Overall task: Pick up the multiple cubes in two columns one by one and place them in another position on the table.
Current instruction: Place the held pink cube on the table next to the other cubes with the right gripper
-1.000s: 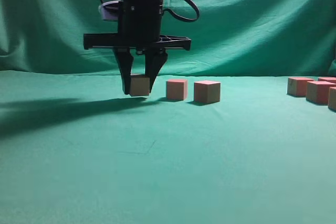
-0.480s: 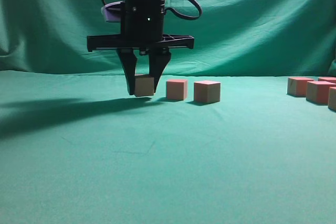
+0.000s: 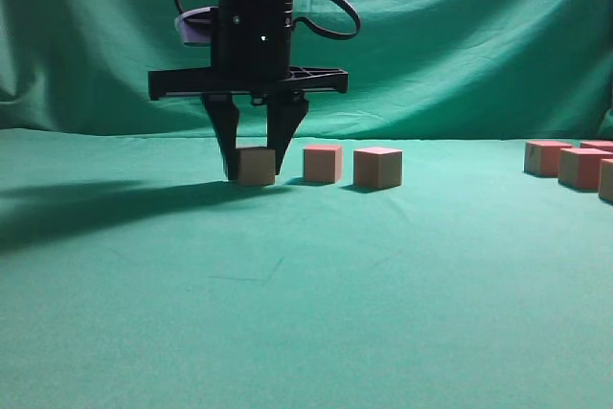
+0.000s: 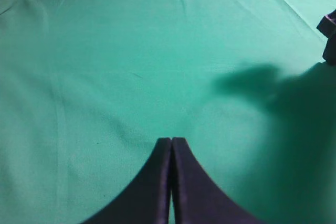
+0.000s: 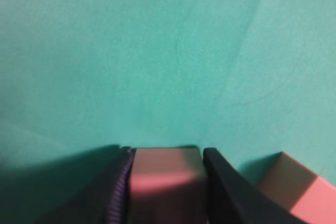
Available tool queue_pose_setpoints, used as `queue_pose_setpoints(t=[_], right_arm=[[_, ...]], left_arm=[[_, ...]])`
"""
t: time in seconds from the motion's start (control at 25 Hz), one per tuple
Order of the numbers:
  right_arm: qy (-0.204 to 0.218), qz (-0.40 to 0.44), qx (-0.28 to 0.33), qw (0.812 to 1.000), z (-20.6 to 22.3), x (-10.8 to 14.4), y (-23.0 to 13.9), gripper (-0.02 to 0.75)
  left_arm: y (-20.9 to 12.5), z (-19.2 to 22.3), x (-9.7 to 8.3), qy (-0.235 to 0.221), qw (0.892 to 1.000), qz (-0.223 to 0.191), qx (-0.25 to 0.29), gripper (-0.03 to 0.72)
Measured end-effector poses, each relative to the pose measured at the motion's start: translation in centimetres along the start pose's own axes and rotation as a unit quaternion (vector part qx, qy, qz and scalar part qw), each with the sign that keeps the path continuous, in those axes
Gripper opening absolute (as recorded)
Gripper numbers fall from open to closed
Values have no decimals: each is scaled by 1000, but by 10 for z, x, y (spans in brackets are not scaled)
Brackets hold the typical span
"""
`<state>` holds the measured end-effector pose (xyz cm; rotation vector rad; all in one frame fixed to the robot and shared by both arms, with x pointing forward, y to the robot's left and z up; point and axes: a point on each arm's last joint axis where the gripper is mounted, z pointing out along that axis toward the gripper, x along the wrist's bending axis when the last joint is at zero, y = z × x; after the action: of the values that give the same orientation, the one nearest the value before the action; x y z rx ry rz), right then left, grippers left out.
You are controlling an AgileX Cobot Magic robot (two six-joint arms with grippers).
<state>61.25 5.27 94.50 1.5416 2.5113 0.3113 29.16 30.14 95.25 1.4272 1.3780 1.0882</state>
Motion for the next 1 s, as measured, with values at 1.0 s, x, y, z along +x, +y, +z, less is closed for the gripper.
queue_pose_setpoints(t=[1.0], right_arm=[[-21,-39,-79,996,-26,1,21,381]], left_arm=[[0,0,0,0,1000,0,0,0]])
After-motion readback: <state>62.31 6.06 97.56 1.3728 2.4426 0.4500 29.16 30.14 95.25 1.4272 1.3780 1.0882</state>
